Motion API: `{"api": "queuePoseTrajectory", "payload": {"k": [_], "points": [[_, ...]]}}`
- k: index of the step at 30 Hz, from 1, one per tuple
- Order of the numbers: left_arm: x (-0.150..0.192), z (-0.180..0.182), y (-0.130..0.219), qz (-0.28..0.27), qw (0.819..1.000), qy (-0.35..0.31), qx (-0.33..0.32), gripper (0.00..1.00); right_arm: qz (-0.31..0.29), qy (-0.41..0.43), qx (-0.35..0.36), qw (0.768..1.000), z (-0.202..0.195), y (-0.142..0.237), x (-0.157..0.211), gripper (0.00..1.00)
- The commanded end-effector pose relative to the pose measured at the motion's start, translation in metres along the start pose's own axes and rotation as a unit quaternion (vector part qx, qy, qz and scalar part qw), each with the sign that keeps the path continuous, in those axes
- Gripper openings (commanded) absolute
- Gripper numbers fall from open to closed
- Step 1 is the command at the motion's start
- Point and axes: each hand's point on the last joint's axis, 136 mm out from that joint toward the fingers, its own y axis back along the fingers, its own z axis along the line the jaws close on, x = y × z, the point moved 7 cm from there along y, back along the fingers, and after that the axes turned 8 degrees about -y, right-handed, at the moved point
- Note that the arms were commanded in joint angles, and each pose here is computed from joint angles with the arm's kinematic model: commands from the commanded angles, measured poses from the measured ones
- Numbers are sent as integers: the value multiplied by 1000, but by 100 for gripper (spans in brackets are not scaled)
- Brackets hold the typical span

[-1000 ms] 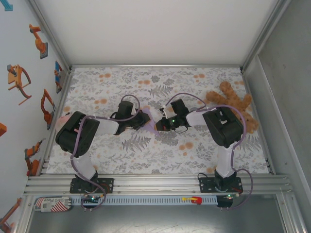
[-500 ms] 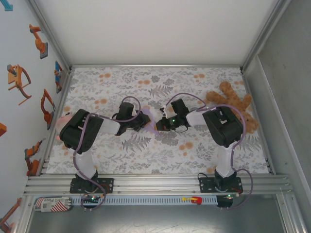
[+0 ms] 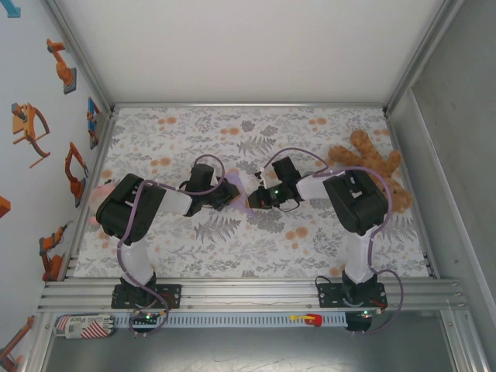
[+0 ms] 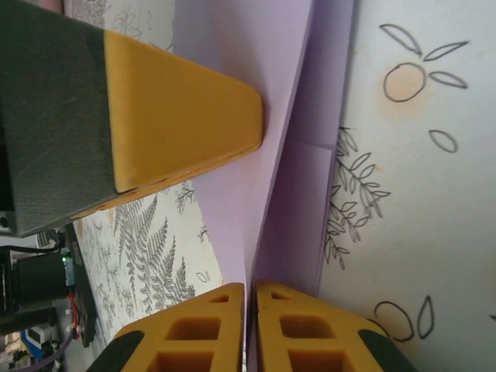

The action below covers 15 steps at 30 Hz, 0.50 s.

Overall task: Fold a paper plane with a square sheet of paper (pick it up from the middle)
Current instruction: Fourth fold the wing at the center of the table.

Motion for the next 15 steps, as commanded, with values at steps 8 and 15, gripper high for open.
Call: {"api": "queuePoseTrajectory", "payload": {"k": [8,15], "points": [[-1,2,-5,3,1000,8,-11,9,11,-17,21,1000,1,11,8,15],[-1,1,-6,5,1000,8,-10,9,14,-19,23,999,1,13,12,15]]}}
